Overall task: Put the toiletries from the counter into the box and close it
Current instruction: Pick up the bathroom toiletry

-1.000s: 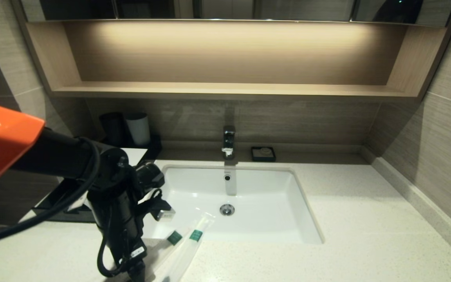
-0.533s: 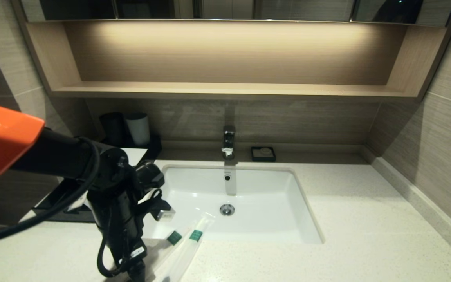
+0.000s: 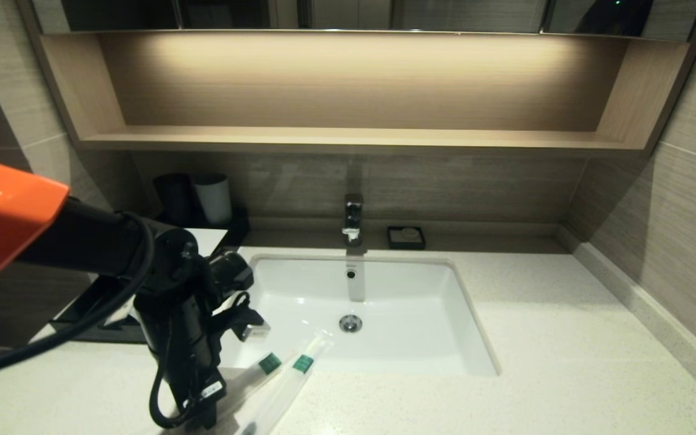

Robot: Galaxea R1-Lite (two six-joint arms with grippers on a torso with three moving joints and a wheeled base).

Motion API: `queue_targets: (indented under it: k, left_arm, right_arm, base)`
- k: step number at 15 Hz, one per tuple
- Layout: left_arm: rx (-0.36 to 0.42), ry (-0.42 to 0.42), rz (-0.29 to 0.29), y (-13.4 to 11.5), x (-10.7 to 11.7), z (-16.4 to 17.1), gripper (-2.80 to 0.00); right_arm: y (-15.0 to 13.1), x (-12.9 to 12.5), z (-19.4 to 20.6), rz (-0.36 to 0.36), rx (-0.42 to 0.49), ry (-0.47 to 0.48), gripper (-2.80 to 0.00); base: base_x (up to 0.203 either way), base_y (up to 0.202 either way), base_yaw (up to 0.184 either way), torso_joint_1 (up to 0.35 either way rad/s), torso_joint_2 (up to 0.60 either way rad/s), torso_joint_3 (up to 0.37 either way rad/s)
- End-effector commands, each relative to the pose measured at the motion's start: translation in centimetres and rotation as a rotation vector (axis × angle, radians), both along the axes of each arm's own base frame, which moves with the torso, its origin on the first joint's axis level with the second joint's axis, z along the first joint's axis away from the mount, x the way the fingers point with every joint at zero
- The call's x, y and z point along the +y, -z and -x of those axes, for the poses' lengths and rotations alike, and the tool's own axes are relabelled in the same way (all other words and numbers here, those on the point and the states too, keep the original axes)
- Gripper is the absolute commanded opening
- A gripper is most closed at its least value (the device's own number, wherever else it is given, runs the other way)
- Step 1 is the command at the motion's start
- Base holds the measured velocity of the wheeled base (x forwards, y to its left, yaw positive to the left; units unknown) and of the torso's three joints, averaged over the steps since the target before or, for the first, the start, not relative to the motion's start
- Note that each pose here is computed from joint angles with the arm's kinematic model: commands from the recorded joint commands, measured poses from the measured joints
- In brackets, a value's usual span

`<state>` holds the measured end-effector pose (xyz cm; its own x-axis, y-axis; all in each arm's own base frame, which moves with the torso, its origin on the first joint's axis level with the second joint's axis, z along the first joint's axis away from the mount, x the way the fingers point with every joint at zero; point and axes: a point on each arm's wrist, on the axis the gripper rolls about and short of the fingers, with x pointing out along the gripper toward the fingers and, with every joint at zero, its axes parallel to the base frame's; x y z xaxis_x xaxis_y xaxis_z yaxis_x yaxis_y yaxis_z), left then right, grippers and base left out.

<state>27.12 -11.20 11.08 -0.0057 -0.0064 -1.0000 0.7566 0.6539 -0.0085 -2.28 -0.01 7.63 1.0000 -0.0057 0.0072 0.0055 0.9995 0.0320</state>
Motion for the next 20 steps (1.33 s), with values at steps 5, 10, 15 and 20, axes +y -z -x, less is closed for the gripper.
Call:
queue_targets:
  k: [5, 10, 15, 20]
  left_arm:
    - [0.004, 0.002, -0.002, 0.0, 0.0, 0.1, -2.80]
    - [-0.018, 0.001, 0.012, -0.8, 0.1, 0.2, -2.80]
    - [-0.060, -0.060, 0.022, -2.0, 0.3, 0.6, -2.80]
    - [-0.105, -0.162, 0.044, -3.6, 1.2, 0.8, -2.80]
  right_arm:
    - [0.0, 0.0, 0.0, 0.000, 0.001, 0.000, -2.80]
    - [0.0, 0.0, 0.0, 0.000, 0.001, 0.000, -2.80]
    - [0.0, 0.0, 0.0, 0.000, 0.001, 0.000, -2.80]
    - [0.0, 0.0, 0.0, 0.000, 0.001, 0.000, -2.80]
  base:
    - [0.000, 0.000, 0.000, 0.000, 0.00, 0.000]
    - [0.000, 0.000, 0.000, 0.000, 0.00, 0.000]
    - [0.000, 0.000, 0.000, 0.000, 0.00, 0.000]
    - [0.000, 0.000, 0.000, 0.000, 0.00, 0.000]
